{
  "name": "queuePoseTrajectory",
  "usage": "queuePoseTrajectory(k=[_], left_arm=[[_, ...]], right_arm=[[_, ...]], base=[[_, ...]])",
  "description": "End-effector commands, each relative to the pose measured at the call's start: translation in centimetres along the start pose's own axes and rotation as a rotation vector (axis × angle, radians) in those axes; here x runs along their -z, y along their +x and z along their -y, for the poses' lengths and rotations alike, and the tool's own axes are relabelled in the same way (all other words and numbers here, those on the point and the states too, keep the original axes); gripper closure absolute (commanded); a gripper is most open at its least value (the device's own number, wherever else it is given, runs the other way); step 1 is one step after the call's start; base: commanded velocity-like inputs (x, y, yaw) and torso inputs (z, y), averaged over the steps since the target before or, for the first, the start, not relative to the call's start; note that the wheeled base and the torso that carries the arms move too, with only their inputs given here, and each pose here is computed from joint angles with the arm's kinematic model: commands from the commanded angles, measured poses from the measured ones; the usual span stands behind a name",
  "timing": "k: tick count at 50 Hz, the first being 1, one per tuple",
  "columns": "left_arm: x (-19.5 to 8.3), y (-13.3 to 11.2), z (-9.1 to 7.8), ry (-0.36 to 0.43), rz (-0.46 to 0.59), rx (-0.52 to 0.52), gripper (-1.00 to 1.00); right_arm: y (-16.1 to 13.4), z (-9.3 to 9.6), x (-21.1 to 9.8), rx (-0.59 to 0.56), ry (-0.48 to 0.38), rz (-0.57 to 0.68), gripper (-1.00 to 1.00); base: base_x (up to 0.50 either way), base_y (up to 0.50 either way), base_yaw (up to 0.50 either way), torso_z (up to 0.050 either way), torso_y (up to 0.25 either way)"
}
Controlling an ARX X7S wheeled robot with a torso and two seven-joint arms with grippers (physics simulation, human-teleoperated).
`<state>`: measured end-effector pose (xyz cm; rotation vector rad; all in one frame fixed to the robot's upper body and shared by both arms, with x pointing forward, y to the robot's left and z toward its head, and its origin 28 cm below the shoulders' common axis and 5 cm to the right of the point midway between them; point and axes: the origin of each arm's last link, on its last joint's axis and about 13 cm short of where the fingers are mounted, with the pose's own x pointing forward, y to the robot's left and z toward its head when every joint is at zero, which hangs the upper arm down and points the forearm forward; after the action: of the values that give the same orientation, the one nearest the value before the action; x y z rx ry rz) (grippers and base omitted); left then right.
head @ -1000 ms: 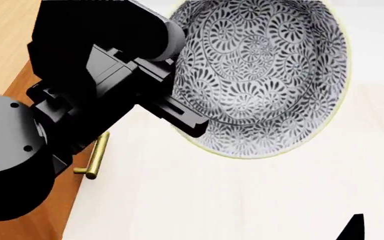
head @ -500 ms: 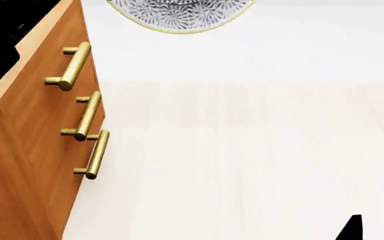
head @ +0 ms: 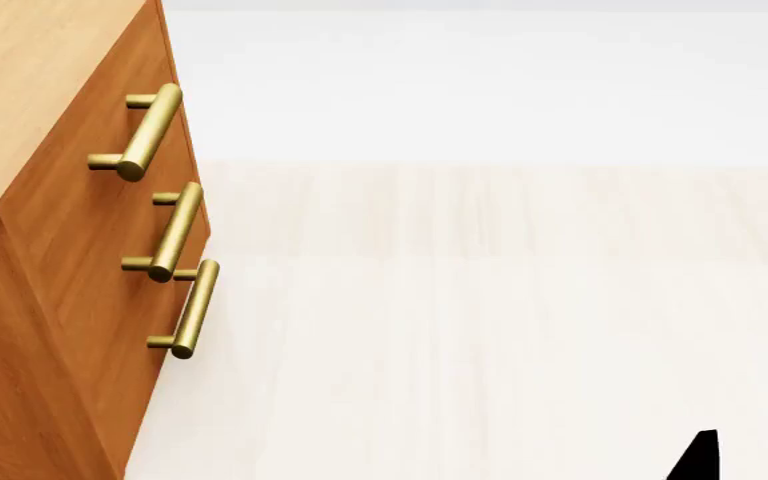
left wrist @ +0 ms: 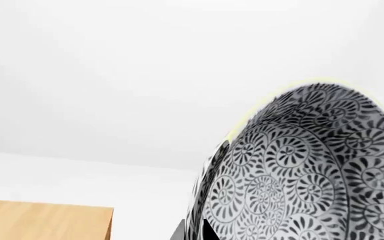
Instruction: Put the bowl on top of the cabinet.
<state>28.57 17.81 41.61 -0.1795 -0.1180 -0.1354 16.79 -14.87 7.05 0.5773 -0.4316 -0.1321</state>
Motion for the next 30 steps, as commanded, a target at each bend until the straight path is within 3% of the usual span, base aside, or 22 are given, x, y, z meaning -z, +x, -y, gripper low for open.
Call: queuePoseTrajectory(k=[1,4,7,16,20,30], left_arm=[[-1.9,-0.4,-1.4,-0.06,-0.081,-0.067,1.0],[-2.0,-0.4,-1.5,-0.089,-0.069,-0.05,1.0],[-2.4,-0.1,-1.7,-0.179,-0.091,-0.081,1.0],[-4.0,0.6,-2.1,-0.273,-0.124,-0.106,1.0],[-5.1,1.0,-2.0,-0.351,-0.149,-0.08,1.0],[-6.9,1.3,-1.4,-0.334,-0.224,-0.116,1.0]], right_arm=[[0.0,0.0,0.1,0.0,-0.002,-0.002,-1.0],[0.0,0.0,0.1,0.0,-0.005,-0.005,-1.0],[0.0,0.0,0.2,0.002,-0.009,-0.007,-1.0],[0.1,0.0,0.1,0.006,-0.004,-0.003,-1.0],[0.1,0.1,0.0,0.008,-0.001,-0.002,-1.0],[0.0,0.1,0.0,0.007,-0.004,0.001,-1.0]], base=[[0.0,0.0,0.0,0.0,0.0],[0.0,0.0,0.0,0.0,0.0],[0.0,0.0,0.0,0.0,0.0],[0.0,0.0,0.0,0.0,0.001],[0.0,0.0,0.0,0.0,0.0],[0.0,0.0,0.0,0.0,0.0]])
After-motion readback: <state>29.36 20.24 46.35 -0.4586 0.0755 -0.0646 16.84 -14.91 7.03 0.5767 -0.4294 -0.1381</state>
